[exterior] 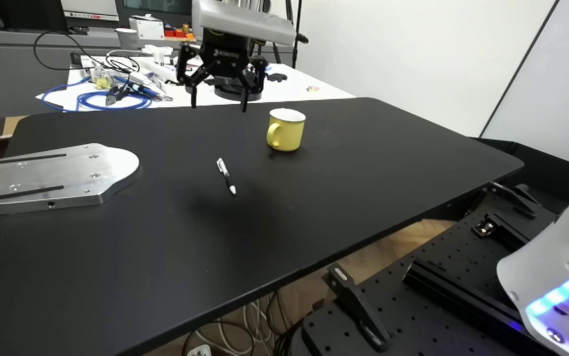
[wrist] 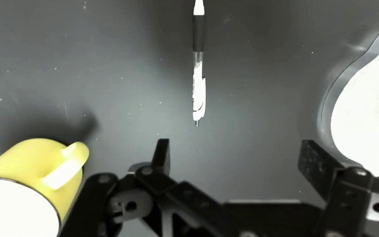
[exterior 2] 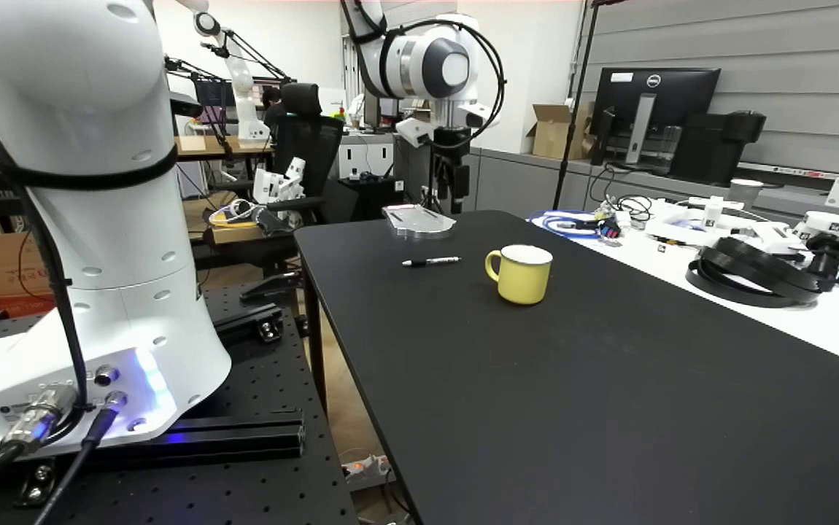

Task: Put the pen in the cup

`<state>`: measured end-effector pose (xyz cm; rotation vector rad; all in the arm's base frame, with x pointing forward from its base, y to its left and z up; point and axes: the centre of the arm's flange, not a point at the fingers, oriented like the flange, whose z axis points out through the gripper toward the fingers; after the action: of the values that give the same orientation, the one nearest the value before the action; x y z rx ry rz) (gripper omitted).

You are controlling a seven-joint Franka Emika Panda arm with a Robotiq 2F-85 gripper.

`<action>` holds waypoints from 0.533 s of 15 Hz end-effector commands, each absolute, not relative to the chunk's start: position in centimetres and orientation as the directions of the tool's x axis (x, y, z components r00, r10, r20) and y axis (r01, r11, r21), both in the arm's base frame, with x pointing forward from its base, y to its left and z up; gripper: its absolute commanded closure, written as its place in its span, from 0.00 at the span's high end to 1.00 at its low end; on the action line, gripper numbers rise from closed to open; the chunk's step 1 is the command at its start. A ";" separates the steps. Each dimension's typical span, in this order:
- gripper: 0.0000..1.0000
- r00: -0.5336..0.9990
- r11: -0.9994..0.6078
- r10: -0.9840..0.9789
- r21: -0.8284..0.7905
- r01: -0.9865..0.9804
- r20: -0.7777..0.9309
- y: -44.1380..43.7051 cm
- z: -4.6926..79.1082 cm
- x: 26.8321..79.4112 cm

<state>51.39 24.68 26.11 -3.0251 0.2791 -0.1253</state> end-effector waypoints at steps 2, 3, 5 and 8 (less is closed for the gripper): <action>1.00 0.966 -0.962 -0.258 -0.102 -0.254 0.028 26.3 23.2 51.5; 1.00 0.964 -0.961 -0.265 -0.094 -0.261 0.022 26.3 22.6 51.3; 1.00 0.961 -0.958 -0.276 -0.084 -0.275 0.008 26.0 21.4 51.0; 1.00 0.956 -0.952 -0.294 -0.085 -0.294 -0.011 25.7 19.6 50.8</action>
<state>50.47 25.45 20.80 -3.0400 0.3798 -0.0106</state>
